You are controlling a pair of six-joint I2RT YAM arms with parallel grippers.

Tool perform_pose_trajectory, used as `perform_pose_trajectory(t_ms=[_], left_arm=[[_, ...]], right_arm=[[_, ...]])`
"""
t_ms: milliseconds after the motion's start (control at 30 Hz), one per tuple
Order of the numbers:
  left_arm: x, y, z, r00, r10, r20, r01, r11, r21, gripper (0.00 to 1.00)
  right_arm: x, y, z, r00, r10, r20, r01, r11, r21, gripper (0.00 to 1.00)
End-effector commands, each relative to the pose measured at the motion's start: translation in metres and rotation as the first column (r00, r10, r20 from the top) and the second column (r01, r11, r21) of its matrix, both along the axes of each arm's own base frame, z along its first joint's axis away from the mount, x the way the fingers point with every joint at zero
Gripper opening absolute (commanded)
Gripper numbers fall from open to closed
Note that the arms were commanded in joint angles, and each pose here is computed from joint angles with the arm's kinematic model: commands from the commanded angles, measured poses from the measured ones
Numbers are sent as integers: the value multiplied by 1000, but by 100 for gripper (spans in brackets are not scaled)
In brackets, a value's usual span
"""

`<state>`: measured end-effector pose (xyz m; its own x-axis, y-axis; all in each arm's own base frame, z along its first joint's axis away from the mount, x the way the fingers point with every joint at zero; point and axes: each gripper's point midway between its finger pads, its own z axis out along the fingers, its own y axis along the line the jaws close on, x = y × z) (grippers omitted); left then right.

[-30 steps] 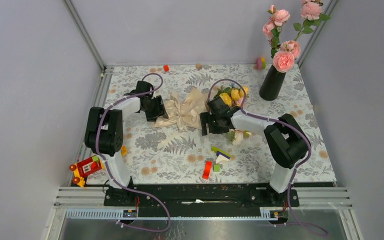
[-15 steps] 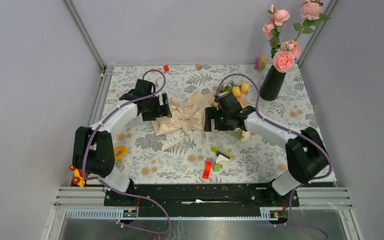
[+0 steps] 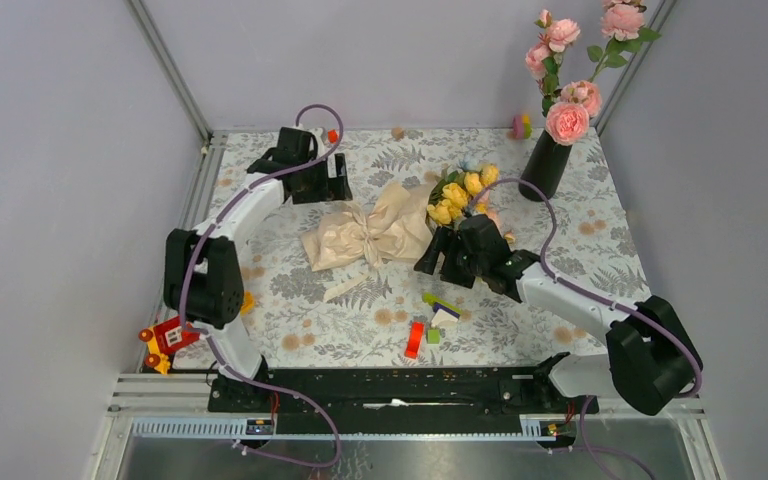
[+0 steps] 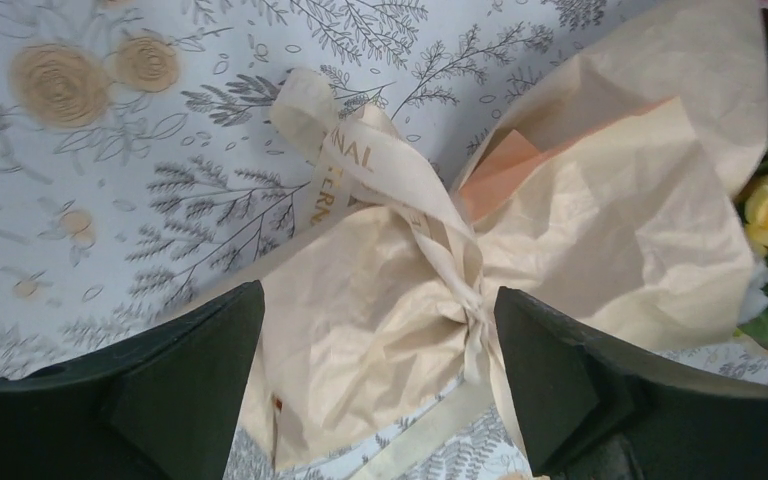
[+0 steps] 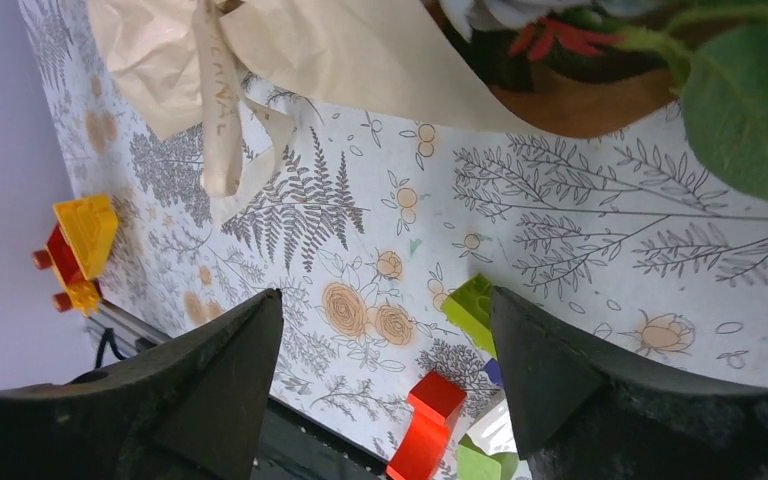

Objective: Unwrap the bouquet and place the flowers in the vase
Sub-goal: Adjust the fake flower at the center of the board.

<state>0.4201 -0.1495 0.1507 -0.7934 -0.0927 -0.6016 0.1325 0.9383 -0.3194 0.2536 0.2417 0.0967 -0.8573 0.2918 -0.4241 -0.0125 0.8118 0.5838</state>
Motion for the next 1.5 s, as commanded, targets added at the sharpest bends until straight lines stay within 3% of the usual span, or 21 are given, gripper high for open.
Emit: perform_pose_trajectory(t_ms=[0,300,600,733,933,1467], left_arm=[[30,-21,0,994,-80,77,84,995,-52,92],[37,-35,-42,992,-116,51,121,987,-109,91],[9,-42,-71,994,-107,-4,105,979,-173,90],[-4,-37,-87,997,-31,-71,19,987,-160,90],[-38,-47,-95,989,1,-148,-33,977,-212,90],[-144,-104,-77,977,-124,-172,54,930,-364,89]], right_arm=[[16,16,14,990,-138,26,131,976,174,81],[37,18,-13,983,-182,36,176,976,130,75],[58,19,-31,983,-180,44,176,981,75,72],[71,12,-36,982,-182,57,180,983,45,72],[85,0,-47,984,-171,49,171,985,5,70],[124,42,-56,991,135,23,-133,990,-56,68]])
